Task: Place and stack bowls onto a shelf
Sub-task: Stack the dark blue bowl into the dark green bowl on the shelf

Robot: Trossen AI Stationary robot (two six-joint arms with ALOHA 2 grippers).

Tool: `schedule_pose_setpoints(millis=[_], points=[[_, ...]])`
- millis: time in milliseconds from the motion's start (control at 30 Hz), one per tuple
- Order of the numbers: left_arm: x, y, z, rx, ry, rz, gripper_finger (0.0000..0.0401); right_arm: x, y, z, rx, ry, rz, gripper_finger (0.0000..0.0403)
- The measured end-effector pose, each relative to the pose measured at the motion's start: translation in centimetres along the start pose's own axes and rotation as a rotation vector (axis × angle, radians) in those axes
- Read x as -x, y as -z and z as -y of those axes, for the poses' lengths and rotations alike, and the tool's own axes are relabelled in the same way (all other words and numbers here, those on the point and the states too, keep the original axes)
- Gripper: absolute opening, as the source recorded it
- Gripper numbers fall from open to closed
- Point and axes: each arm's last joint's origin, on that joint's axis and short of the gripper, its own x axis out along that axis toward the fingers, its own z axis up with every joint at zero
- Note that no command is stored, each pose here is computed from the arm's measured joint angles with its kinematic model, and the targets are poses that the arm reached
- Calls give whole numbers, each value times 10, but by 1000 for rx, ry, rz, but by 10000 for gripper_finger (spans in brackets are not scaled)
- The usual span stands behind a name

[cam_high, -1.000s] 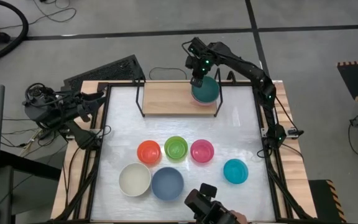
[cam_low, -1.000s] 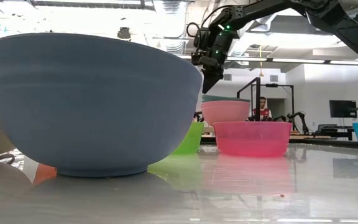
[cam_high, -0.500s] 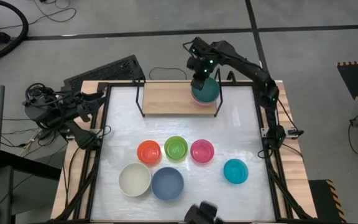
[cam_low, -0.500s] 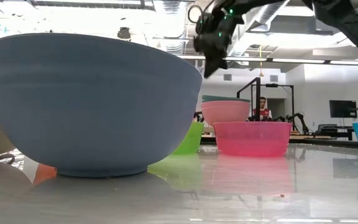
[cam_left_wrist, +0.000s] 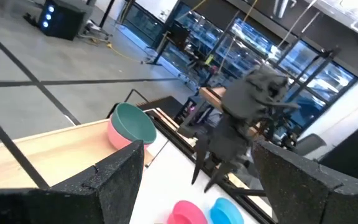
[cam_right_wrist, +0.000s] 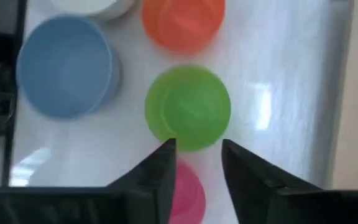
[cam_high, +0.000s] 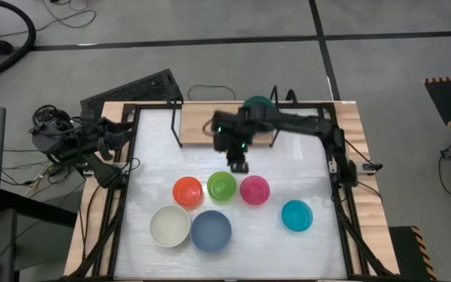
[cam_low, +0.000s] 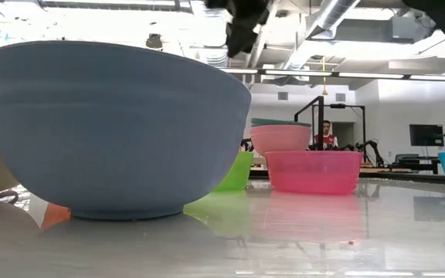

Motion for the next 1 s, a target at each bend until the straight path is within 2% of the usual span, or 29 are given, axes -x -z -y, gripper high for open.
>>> schedule_pose_setpoints(millis=[133, 267, 400, 633, 867, 1000], points=[[0, 1, 1, -4, 50, -43, 284, -19, -9, -31, -40, 7, 58, 200], [0, 4, 1, -26, 89, -87, 284, -32, -15, -57, -94, 10, 73, 219], [0, 5, 2, -27, 117, -111, 284, -53, -14, -77, -136, -1, 28, 220], [1, 8, 2, -56, 160, -161, 284, -87, -19, -114, -167, -49, 42, 215], [1, 10, 1, -65, 164, -189, 284, -122, -17, -132, -207, -63, 7, 215], [1, 11, 0, -65, 161, -194, 284, -128, -19, -140, -188, -73, 28, 215]])
